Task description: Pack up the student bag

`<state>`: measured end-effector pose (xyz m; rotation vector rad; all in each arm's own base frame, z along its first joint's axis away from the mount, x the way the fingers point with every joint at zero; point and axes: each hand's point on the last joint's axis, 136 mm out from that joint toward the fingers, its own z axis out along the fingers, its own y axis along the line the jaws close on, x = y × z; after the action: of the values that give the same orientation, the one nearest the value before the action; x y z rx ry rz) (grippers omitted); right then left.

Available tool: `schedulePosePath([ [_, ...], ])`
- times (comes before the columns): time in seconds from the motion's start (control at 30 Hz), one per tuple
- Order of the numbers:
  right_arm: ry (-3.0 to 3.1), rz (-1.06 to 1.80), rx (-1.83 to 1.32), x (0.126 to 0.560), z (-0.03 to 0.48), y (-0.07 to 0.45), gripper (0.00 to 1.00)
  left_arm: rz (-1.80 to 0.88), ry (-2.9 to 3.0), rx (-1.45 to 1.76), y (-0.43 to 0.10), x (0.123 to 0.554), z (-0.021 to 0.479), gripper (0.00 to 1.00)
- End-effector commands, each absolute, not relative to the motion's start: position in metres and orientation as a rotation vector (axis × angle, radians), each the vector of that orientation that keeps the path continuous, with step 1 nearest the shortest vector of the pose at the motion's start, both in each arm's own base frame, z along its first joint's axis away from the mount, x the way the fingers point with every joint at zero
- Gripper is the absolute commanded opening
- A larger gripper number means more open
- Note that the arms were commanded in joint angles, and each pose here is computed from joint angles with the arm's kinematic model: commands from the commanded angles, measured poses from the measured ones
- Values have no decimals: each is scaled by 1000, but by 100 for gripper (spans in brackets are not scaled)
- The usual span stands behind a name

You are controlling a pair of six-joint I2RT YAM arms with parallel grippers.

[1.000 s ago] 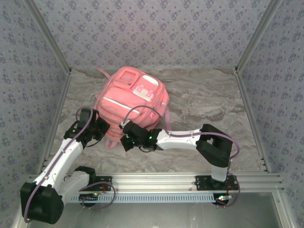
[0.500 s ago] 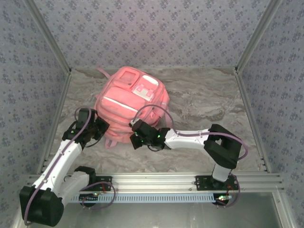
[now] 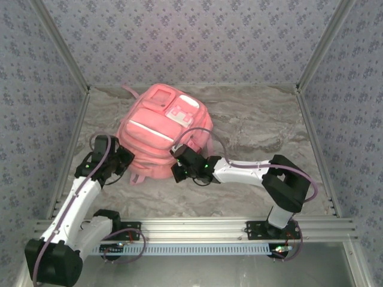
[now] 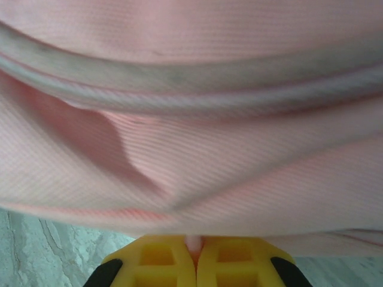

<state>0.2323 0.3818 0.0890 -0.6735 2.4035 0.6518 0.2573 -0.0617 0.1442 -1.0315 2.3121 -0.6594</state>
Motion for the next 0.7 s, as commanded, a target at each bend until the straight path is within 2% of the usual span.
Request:
schedulePosePath([
  [0.0, 2394, 631, -672, 236, 95, 373, 0, -612, 2272, -1011, -48, 265, 162, 15],
  [0.13, 2378, 770, -659, 228, 105, 407, 0, -679, 2313, -1032, -57, 259, 162, 46],
  [0.23, 2361, 877, -646, 223, 112, 434, 0, -732, 2317, -1077, -62, 247, 162, 56],
  [0.43, 2329, 970, -680, 215, 123, 477, 0, -851, 2332, -1194, -75, 221, 150, 60],
  [0.67, 2324, 981, -688, 211, 124, 487, 0, -866, 2350, -1168, -89, 222, 150, 59],
])
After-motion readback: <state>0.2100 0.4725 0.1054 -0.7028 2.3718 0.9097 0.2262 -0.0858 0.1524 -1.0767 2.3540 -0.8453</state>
